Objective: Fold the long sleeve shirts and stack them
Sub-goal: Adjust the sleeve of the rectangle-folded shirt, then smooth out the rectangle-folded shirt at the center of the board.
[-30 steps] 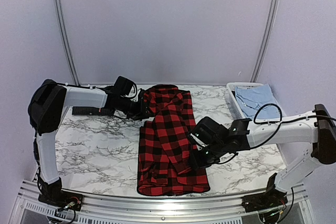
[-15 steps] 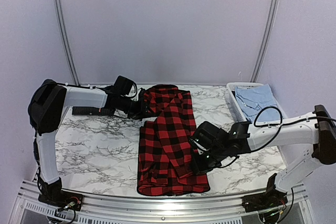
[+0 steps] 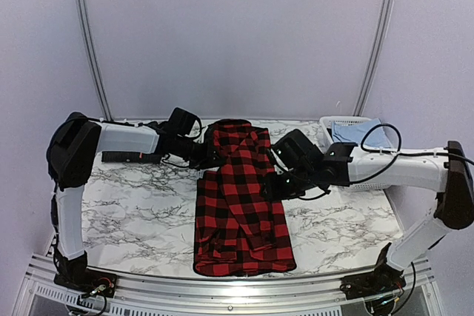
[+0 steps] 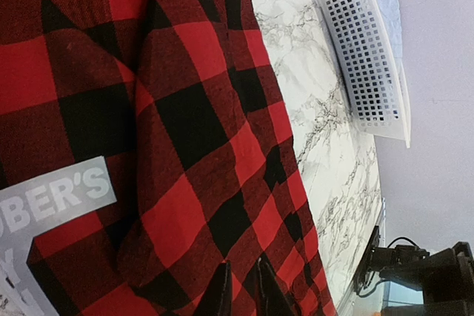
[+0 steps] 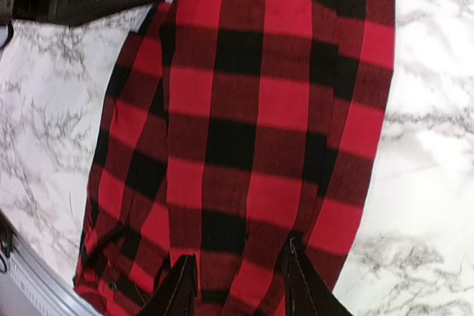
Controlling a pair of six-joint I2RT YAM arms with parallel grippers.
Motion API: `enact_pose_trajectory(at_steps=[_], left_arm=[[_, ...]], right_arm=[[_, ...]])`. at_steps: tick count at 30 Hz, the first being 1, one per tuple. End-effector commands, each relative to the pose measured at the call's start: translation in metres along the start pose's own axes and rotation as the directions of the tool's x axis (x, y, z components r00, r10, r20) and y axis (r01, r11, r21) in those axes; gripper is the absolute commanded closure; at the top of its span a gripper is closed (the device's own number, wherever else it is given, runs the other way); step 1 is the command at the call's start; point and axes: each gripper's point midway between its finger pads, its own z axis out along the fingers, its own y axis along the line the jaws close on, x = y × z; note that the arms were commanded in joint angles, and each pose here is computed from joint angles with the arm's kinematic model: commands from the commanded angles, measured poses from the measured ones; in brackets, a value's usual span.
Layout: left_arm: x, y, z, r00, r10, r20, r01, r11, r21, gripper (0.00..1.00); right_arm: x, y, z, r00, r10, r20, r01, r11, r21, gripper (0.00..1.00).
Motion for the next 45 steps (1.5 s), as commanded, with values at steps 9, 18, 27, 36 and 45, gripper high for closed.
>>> enact_pose_trajectory(at_steps=[9, 18, 27, 36, 45], left_arm=[[-0.026, 0.057, 0.040, 0.995, -0.085, 0.056, 0.090, 0.992, -0.087, 0.93], [-0.023, 0.089, 0.056, 0.992, -0.124, 0.025, 0.126, 0.982, -0.143, 0.94], [-0.031, 0.101, 0.053, 0.990, -0.137, 0.033, 0.140, 0.978, -0.155, 0.94], [-0.056, 0.047, 0.026, 0.998, -0.004, 0.064, 0.008, 0.998, -0.061, 0.89], [-0.022, -0.008, -0.020, 0.993, 0.057, 0.108, -0.047, 0.995, -0.092, 0.78]], right_arm=[[-0.134, 0.006, 0.081, 0.971, -0.009, 0.238, 0.046, 0.988, -0.150, 0.69], [-0.145, -0.026, 0.159, 0.979, 0.075, 0.188, -0.040, 0.982, -0.183, 0.78], [-0.130, -0.054, 0.182, 0.984, 0.121, 0.127, -0.105, 0.986, -0.131, 0.81], [-0.154, -0.044, 0.126, 0.976, 0.074, 0.206, -0.048, 0.990, -0.132, 0.79], [-0.113, -0.026, 0.062, 0.975, 0.066, 0.212, -0.035, 0.989, -0.147, 0.74]])
